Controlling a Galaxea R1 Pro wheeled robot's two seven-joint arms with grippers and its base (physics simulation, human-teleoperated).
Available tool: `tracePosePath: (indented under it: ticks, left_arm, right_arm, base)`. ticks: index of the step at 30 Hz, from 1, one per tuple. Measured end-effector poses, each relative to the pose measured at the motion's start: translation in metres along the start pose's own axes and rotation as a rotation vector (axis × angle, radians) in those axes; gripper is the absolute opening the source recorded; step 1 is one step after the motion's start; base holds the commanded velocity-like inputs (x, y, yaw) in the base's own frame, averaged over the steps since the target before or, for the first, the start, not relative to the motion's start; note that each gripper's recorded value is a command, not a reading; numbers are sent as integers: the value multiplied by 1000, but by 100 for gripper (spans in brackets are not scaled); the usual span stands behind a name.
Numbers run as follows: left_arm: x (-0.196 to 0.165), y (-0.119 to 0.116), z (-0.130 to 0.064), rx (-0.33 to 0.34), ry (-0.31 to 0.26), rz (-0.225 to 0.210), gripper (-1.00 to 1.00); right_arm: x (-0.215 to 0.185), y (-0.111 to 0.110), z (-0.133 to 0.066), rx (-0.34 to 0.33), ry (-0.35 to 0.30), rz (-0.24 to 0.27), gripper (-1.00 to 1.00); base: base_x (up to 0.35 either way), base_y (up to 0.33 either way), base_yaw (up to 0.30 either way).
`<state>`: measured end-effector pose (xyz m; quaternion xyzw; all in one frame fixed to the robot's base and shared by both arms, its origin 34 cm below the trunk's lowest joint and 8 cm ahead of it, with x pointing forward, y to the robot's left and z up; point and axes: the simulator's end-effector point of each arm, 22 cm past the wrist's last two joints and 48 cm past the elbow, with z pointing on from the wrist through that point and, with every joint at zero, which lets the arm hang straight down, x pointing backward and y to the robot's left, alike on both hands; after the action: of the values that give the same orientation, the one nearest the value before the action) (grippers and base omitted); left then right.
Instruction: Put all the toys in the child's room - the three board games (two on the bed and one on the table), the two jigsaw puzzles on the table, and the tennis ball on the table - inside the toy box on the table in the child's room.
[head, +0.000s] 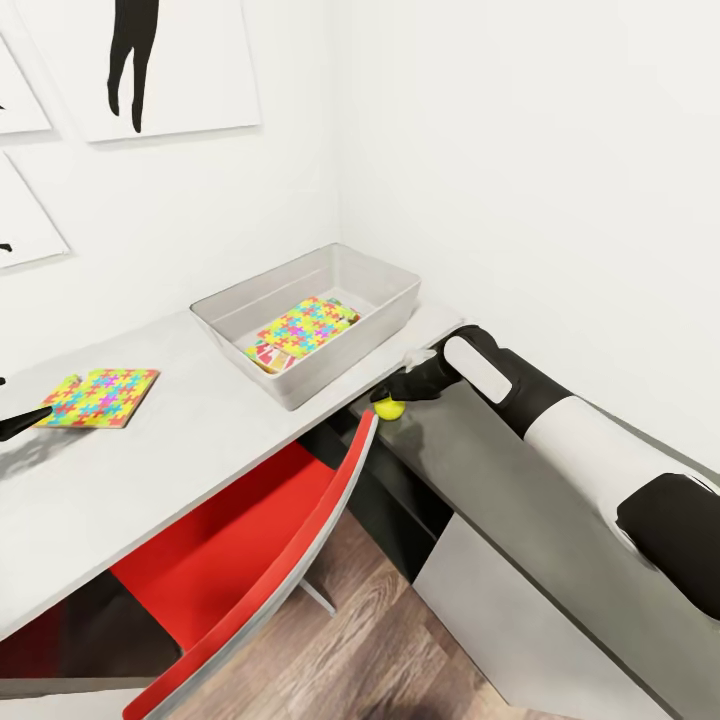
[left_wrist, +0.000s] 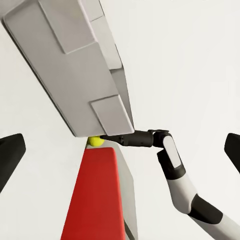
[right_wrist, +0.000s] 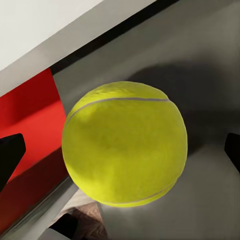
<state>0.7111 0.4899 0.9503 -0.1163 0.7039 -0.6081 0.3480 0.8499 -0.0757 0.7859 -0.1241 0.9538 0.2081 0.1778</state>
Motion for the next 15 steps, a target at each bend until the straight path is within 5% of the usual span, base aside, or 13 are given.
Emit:
tracePosePath:
  ticks: [15]
  left_arm:
    - [1, 4, 0, -1, 0, 0, 100]
  right_arm:
    - [3, 0, 4, 0, 4, -4, 100]
  base:
    - [0, 0, 0]
